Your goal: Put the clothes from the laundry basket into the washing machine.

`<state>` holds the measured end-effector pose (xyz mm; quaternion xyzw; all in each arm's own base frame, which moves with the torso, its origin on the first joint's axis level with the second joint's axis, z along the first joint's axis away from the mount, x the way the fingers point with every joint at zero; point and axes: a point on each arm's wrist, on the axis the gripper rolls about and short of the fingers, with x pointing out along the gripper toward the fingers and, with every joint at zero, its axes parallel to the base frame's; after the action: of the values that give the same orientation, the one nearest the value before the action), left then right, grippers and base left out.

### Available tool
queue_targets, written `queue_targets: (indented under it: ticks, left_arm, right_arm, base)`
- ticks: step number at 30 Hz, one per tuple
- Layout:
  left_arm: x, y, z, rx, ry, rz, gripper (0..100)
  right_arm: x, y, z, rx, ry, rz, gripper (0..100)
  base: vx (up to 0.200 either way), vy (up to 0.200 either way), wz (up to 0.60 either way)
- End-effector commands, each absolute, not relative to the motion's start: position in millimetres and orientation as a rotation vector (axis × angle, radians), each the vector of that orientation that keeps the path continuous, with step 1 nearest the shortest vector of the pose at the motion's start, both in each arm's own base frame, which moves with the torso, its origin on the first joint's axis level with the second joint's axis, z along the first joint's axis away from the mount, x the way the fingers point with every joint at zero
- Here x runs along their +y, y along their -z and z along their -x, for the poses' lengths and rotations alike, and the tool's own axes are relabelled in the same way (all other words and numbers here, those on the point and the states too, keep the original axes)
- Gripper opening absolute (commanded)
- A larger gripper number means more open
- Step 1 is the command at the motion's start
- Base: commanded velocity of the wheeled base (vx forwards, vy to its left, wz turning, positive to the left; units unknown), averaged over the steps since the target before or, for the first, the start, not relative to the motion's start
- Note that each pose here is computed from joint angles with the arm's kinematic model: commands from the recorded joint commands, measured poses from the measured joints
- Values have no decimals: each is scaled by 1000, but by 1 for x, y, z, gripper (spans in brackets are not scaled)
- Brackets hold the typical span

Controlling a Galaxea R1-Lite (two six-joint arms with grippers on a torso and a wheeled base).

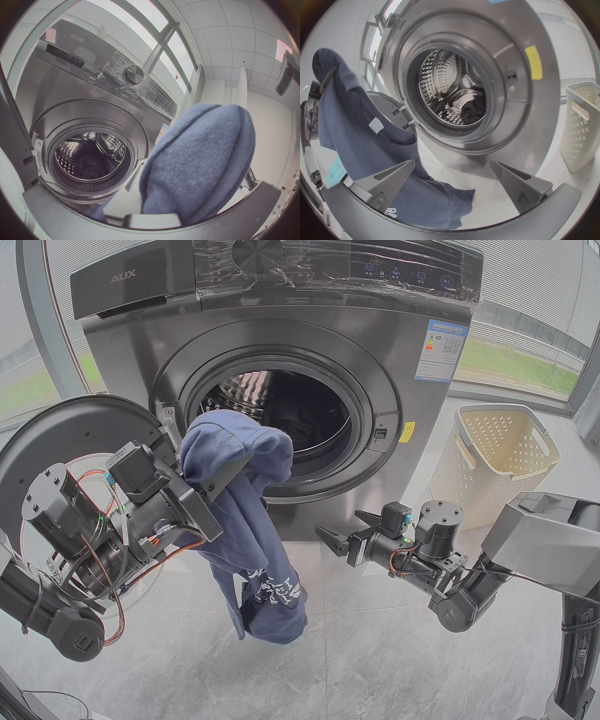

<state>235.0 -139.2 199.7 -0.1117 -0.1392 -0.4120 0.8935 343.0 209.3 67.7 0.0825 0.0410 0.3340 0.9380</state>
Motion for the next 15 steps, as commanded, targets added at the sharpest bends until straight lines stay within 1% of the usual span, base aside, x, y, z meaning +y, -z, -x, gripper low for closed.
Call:
queue_targets:
  ticks: [1,3,15]
  left_arm:
    - [-138,-200,-232,-290,857,232,0]
    - [-138,-198,-235,-281,852,230,0]
    - [-137,-200,-239,-292,842,227,0]
  right_arm:
    - [215,-45,-345,132,-733,-163,100]
    - [218,-42,-336,145,-805,-164,100]
    - [255,-34,-293,168,-957,-149,100]
  base:
    - [0,0,0]
    - [0,0,0]
    - [0,0,0]
